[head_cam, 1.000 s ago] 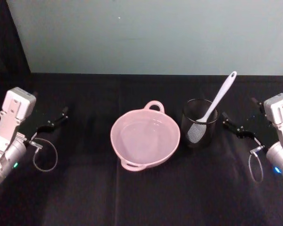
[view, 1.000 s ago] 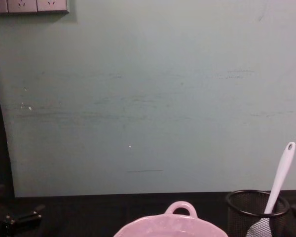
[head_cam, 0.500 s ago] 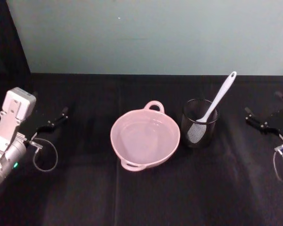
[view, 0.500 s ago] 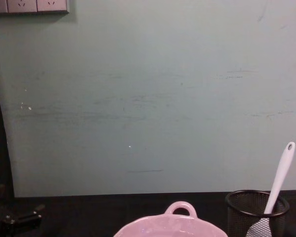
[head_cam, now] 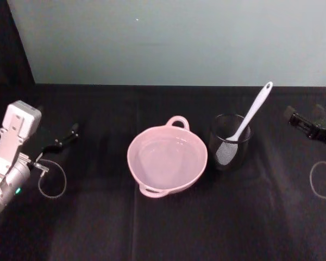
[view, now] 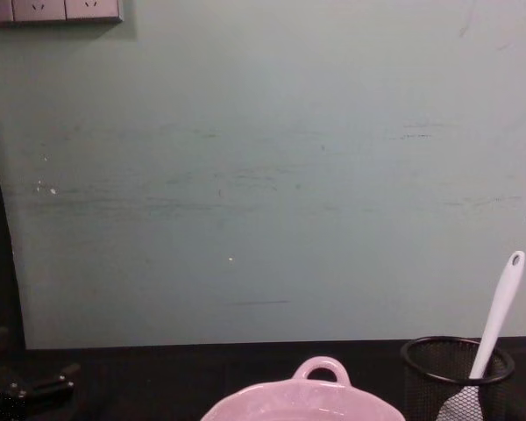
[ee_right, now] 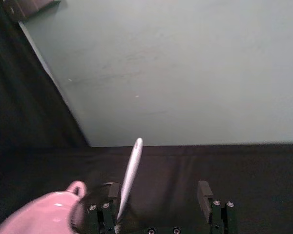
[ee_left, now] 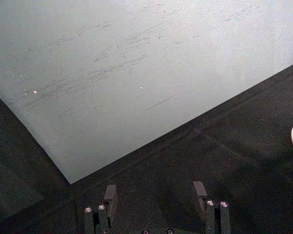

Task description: Use the one hand to pick up the spoon and stir the clear water in the bowl.

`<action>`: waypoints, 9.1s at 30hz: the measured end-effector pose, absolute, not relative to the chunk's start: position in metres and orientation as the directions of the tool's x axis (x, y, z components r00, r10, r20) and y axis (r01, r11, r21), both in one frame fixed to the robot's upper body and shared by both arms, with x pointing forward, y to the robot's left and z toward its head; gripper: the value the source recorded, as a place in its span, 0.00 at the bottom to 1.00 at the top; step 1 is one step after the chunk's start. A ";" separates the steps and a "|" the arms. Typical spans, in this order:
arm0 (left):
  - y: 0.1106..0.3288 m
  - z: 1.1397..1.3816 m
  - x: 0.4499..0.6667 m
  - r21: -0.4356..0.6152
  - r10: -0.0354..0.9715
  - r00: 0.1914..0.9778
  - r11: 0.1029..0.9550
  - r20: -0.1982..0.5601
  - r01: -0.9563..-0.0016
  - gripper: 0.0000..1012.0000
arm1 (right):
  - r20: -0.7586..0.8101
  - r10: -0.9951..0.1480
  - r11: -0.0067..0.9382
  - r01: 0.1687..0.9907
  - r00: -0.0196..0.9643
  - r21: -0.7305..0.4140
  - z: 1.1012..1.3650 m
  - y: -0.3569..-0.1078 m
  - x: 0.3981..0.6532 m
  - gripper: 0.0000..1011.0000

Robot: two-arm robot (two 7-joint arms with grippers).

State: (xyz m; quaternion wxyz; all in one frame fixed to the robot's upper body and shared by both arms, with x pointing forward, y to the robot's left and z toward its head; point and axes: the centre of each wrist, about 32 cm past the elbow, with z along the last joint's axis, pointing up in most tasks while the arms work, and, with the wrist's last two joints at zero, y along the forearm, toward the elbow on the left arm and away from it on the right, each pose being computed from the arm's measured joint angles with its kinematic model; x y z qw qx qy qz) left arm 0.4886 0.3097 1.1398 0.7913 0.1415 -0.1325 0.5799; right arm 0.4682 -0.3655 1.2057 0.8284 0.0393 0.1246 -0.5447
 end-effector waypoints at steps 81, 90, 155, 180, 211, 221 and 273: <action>0.310 1.140 0.489 0.070 0.880 0.292 0.287 0.374 -0.955 1.00 | -0.502 -0.766 0.535 0.832 0.402 -0.149 1.207 -0.335 0.544 0.39; 0.310 1.140 0.489 0.070 0.880 0.292 0.287 0.374 -0.955 1.00 | -0.502 -0.766 0.534 0.832 0.402 -0.149 1.207 -0.335 0.544 0.11; 0.310 1.140 0.489 0.070 0.880 0.292 0.287 0.374 -0.955 1.00 | 0.116 -0.485 0.868 0.493 0.867 -0.060 1.244 -0.224 0.544 0.11; 0.310 1.140 0.489 0.070 0.880 0.292 0.287 0.374 -0.955 1.00 | 0.217 -0.602 0.792 0.609 0.768 0.040 1.190 -0.188 0.566 0.11; 0.310 1.140 0.489 0.070 0.880 0.292 0.287 0.374 -0.955 1.00 | 0.044 -0.542 0.840 0.541 0.839 0.029 1.191 -0.193 0.530 0.11; 0.310 1.140 0.489 0.070 0.880 0.292 0.287 0.374 -0.955 1.00 | 0.058 -0.616 0.787 0.609 0.786 0.103 1.178 -0.174 0.551 0.11; 0.310 1.140 0.489 0.070 0.880 0.292 0.287 0.374 -0.955 1.00 | 0.068 -0.664 0.747 0.655 0.745 0.114 1.170 -0.172 0.543 0.11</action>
